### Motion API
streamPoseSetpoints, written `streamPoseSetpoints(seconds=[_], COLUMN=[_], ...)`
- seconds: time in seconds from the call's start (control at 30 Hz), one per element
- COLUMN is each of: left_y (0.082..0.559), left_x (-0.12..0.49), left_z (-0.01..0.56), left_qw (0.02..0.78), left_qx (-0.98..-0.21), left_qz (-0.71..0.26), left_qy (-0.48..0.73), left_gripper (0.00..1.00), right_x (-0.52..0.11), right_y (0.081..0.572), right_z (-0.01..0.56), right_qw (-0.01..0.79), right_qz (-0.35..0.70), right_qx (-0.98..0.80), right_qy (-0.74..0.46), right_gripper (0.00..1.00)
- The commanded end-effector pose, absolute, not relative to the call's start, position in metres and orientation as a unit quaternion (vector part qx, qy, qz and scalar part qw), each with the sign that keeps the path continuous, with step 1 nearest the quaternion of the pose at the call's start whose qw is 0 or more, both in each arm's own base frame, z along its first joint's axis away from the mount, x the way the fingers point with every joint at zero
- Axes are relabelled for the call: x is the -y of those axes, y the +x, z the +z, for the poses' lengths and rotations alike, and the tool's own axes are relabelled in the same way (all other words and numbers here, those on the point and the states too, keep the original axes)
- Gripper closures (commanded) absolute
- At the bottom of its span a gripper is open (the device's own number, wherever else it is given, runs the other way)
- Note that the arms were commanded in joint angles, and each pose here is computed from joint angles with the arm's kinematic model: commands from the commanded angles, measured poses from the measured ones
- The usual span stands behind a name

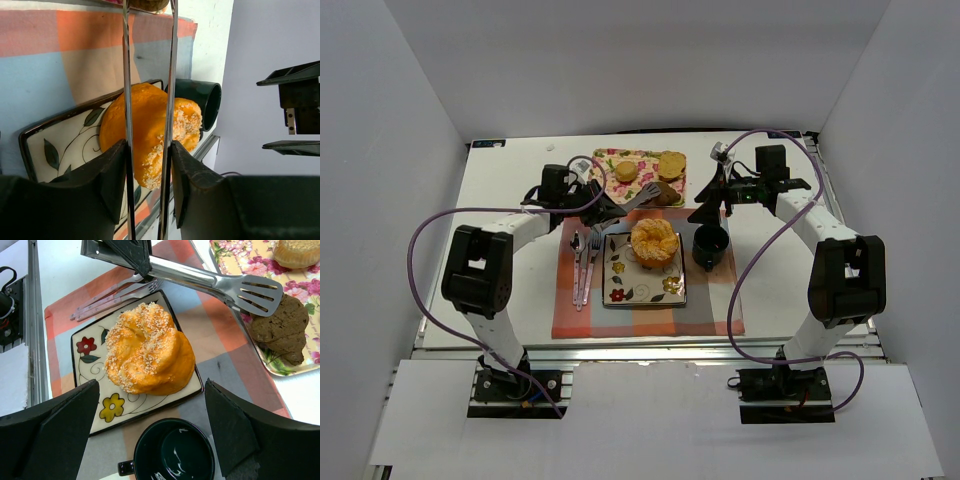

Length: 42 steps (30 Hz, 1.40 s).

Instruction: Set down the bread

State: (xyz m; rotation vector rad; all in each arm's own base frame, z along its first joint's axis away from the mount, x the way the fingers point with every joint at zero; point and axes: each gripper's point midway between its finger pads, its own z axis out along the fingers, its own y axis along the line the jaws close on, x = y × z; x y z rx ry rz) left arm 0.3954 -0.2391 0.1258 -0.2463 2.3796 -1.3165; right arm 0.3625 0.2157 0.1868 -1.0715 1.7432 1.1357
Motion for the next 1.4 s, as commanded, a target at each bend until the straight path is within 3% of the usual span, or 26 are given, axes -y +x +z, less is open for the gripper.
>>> streamPoseSetpoints(seconds=[0.0,0.23,0.43,0.7,0.93,1.37], left_y=[0.399,0.402,0.395,0.352,0.315,0.224], left_x=[0.243,0.243,0.239,0.204,0.129,0.134], left_z=[0.140,0.166,0.208,0.230,0.219,0.174], left_qw=[0.219,0.256,0.317,0.357,0.383,0.257], left_qx=[-0.850,-0.834,-0.800,-0.803,-0.818,-0.850], left_qz=[-0.474,-0.485,-0.507,-0.472,-0.388,-0.399], left_qy=[-0.069,-0.056,-0.041,-0.072,-0.186,-0.231], left_gripper=[0.53,0.71,0.79,0.80,0.79,0.74], right_x=[-0.215,-0.214,-0.212,-0.210,-0.210,-0.211], right_y=[0.362,0.361,0.359,0.357,0.357,0.356], right_z=[0.204,0.205,0.205,0.205,0.203,0.200], right_qw=[0.411,0.411,0.412,0.411,0.408,0.403], right_qz=[0.444,0.444,0.444,0.446,0.451,0.455], right_qx=[-0.669,-0.670,-0.669,-0.668,-0.668,-0.669], right_qy=[-0.431,-0.431,-0.430,-0.431,-0.430,-0.427], right_gripper=[0.11,0.10,0.11,0.11,0.11,0.11])
